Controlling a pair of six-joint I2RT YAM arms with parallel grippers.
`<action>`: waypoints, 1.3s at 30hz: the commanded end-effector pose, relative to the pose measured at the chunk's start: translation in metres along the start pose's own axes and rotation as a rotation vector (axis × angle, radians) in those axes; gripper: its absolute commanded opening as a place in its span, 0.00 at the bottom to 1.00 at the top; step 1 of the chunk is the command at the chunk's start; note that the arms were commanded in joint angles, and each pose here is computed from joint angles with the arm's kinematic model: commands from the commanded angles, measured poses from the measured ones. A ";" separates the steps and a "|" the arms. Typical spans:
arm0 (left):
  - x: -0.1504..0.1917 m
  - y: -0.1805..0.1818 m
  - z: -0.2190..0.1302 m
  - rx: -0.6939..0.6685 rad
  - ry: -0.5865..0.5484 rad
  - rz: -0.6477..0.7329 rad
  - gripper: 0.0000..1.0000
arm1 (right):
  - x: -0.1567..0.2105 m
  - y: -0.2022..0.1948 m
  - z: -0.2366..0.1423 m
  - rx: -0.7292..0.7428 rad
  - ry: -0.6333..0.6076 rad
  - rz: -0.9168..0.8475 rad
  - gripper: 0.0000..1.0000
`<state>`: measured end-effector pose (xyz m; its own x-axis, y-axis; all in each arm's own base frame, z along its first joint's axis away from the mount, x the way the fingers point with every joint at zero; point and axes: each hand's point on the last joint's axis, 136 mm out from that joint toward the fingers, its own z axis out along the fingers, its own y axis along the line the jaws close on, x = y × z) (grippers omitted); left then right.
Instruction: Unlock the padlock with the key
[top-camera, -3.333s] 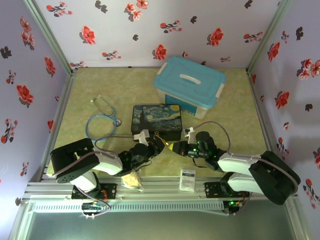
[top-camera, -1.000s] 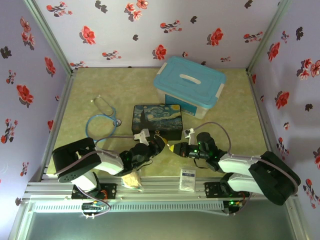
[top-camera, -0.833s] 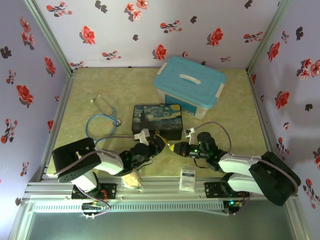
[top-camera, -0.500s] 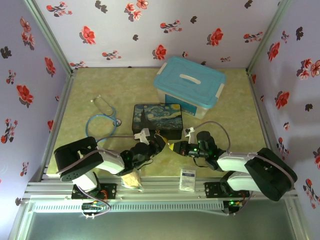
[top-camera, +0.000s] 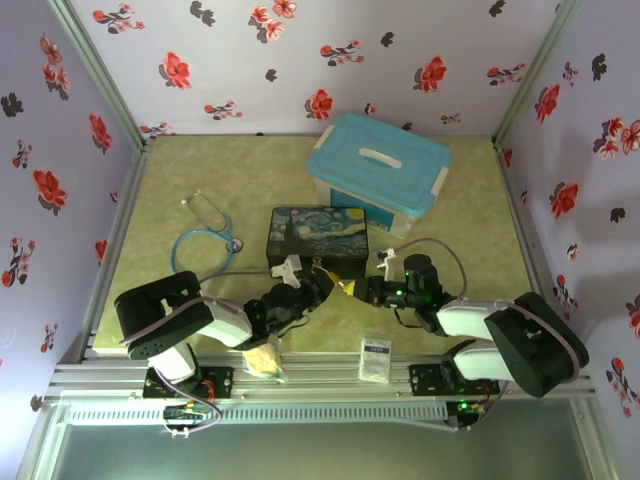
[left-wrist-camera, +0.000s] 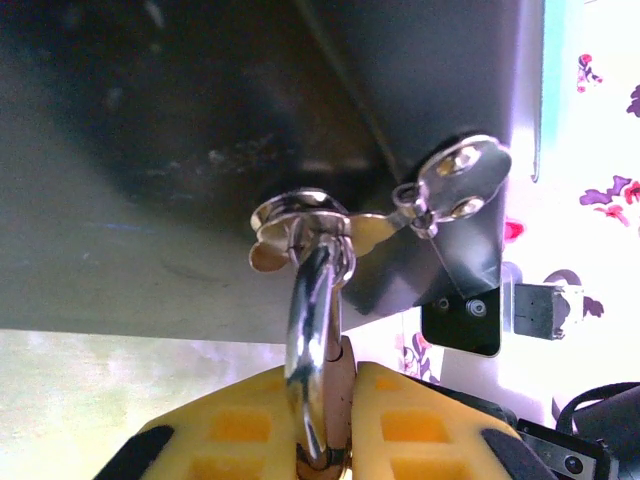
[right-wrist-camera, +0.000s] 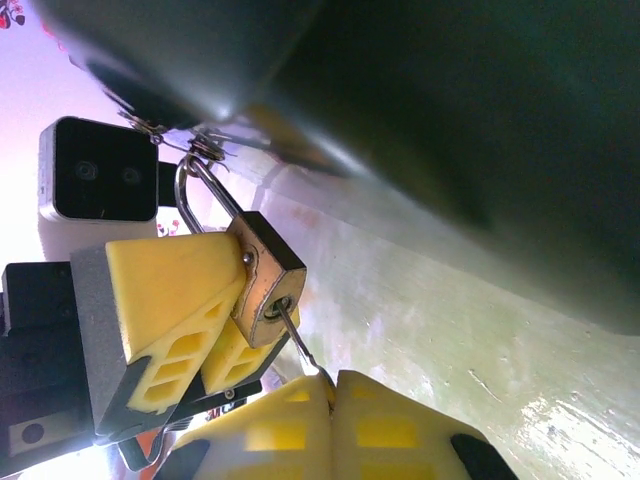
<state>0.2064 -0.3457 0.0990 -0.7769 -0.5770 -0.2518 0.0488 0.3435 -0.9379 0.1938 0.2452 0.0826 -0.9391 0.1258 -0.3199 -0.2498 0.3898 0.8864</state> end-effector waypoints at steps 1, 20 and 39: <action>0.020 -0.049 0.005 0.173 0.098 -0.029 0.00 | -0.023 0.020 0.002 -0.067 -0.072 -0.050 0.00; 0.016 -0.052 0.008 0.202 0.083 -0.031 0.00 | -0.014 0.022 0.000 -0.109 -0.082 -0.047 0.00; 0.019 -0.065 0.010 0.239 0.101 -0.026 0.00 | -0.027 0.004 0.005 -0.066 -0.097 0.091 0.00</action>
<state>0.2125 -0.3514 0.1005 -0.7782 -0.5819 -0.2363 0.0569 0.3093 -0.9493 0.2110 0.2421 0.0837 -0.9454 0.2045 -0.2537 -0.1770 0.3315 0.9267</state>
